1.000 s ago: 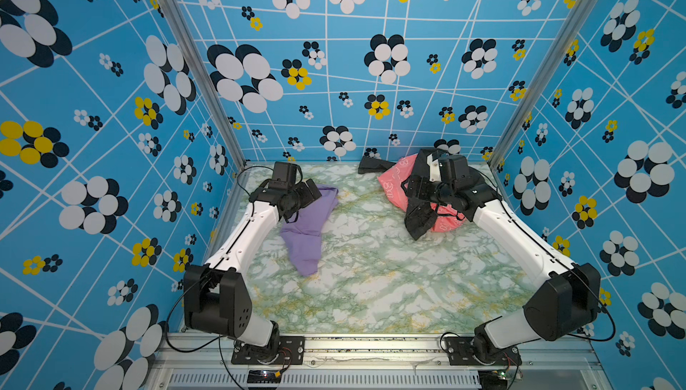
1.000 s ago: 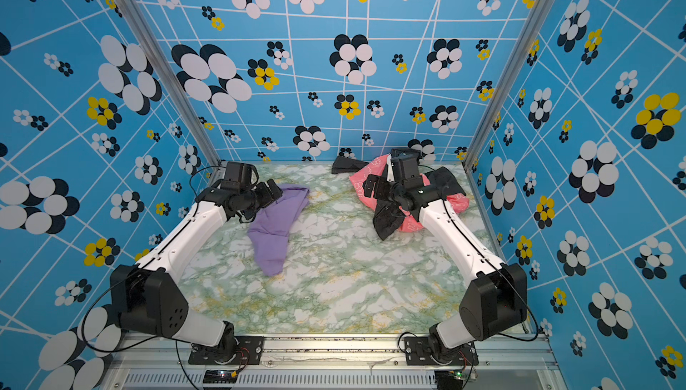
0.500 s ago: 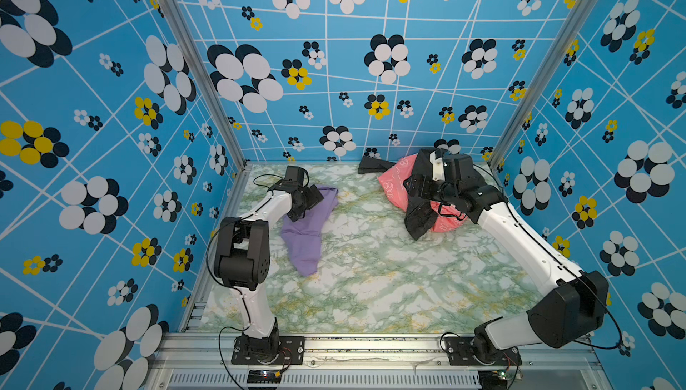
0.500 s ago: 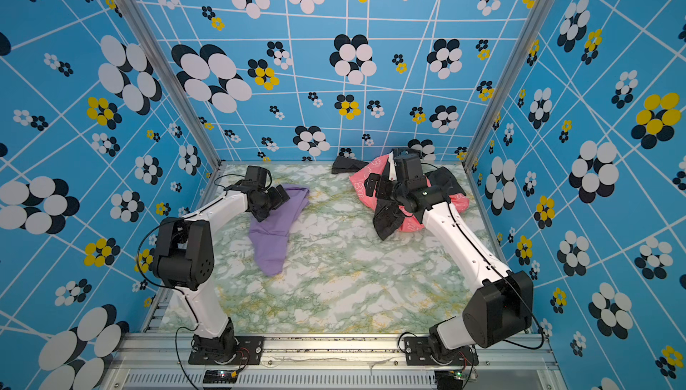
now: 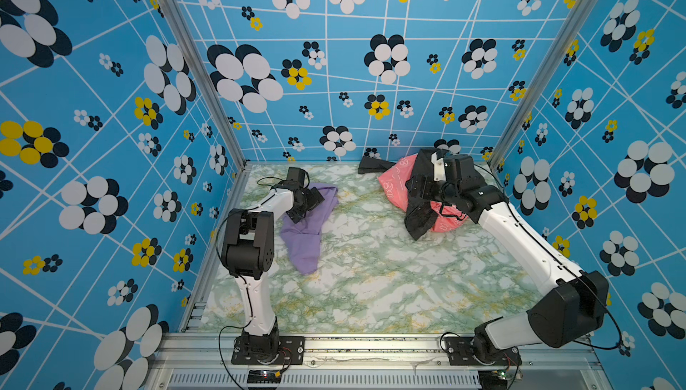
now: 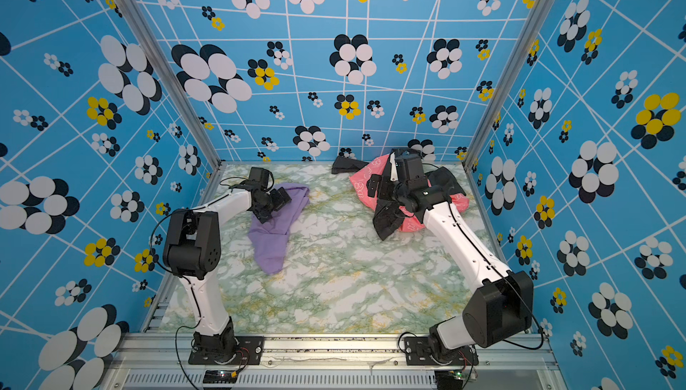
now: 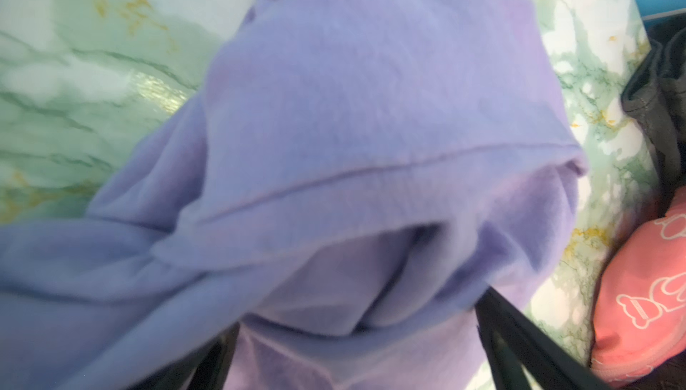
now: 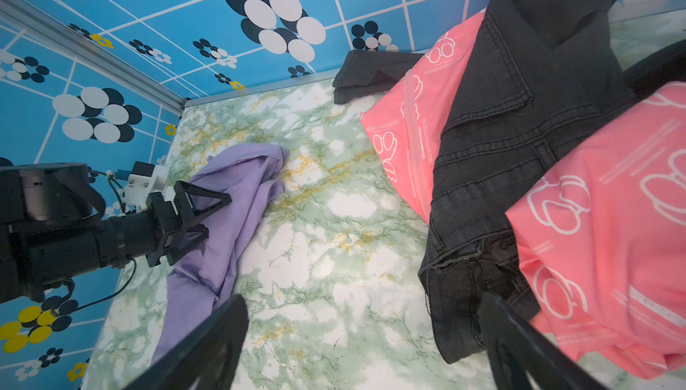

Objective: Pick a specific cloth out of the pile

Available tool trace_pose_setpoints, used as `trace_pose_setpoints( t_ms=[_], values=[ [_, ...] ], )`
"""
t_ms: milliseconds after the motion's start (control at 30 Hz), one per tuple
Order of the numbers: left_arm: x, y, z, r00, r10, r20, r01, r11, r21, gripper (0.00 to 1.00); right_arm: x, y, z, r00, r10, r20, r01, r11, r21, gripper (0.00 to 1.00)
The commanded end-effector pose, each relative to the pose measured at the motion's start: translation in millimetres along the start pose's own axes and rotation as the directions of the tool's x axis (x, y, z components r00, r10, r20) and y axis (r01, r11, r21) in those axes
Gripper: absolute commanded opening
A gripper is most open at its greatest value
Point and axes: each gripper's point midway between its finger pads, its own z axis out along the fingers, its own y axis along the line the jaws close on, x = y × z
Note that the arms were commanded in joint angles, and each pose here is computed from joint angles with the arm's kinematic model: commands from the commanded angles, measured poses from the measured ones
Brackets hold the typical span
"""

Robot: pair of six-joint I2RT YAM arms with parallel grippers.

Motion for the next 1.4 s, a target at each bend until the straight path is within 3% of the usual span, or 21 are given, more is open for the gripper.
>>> trace_pose_setpoints(
  t_ms=[0,100,200,367,467,800,833,1067,1367],
  values=[
    [-27.5,-24.7,-53.8,0.991,0.057,0.118,-0.063,0.997,0.048,0.99,2.3,-8.6,-2.7,1.0,0.001,0.007,-0.001,1.0,0.022,0.99],
    [-43.3,-40.6,-103.8,0.961,0.119,0.248,-0.141,0.987,0.073,0.99,3.9,-14.7,-0.2,1.0,0.007,0.015,-0.007,0.999,0.036,0.99],
    [-54.2,-42.4,-147.8,0.906,0.175,0.386,-0.212,0.976,0.054,0.99,6.4,-27.6,1.7,1.0,0.005,0.027,-0.007,0.997,0.071,0.99],
    [-62.7,-19.4,-207.9,0.74,0.257,0.622,-0.287,0.956,-0.054,0.99,14.7,-63.5,0.2,0.998,0.019,0.066,-0.029,0.987,0.159,0.99],
    [-58.3,5.9,-220.8,0.662,0.315,0.68,-0.294,0.944,-0.15,0.99,25.1,-88.3,-2.6,0.996,0.019,0.081,-0.037,0.974,0.221,0.99],
    [-29.6,75.6,-193.6,0.523,0.457,0.719,-0.329,0.887,-0.325,0.99,71.2,-170.1,-19.0,0.992,-0.061,0.112,0.001,0.881,0.473,0.99],
    [-29.2,83.9,-191.3,0.518,0.454,0.725,-0.308,0.89,-0.337,0.99,74.3,-174.7,-19.6,0.99,-0.073,0.121,0.005,0.875,0.485,0.99],
    [-23.5,122.7,-160.5,0.583,0.429,0.69,-0.247,0.903,-0.352,0.99,95.2,-197.3,-18.4,0.972,-0.173,0.16,0.056,0.83,0.555,0.99],
    [-25.8,117.7,-121.5,0.591,0.449,0.67,-0.325,0.893,-0.312,0.99,97.8,-206.4,-14.6,0.942,-0.252,0.222,0.077,0.806,0.588,0.99]
  ],
)
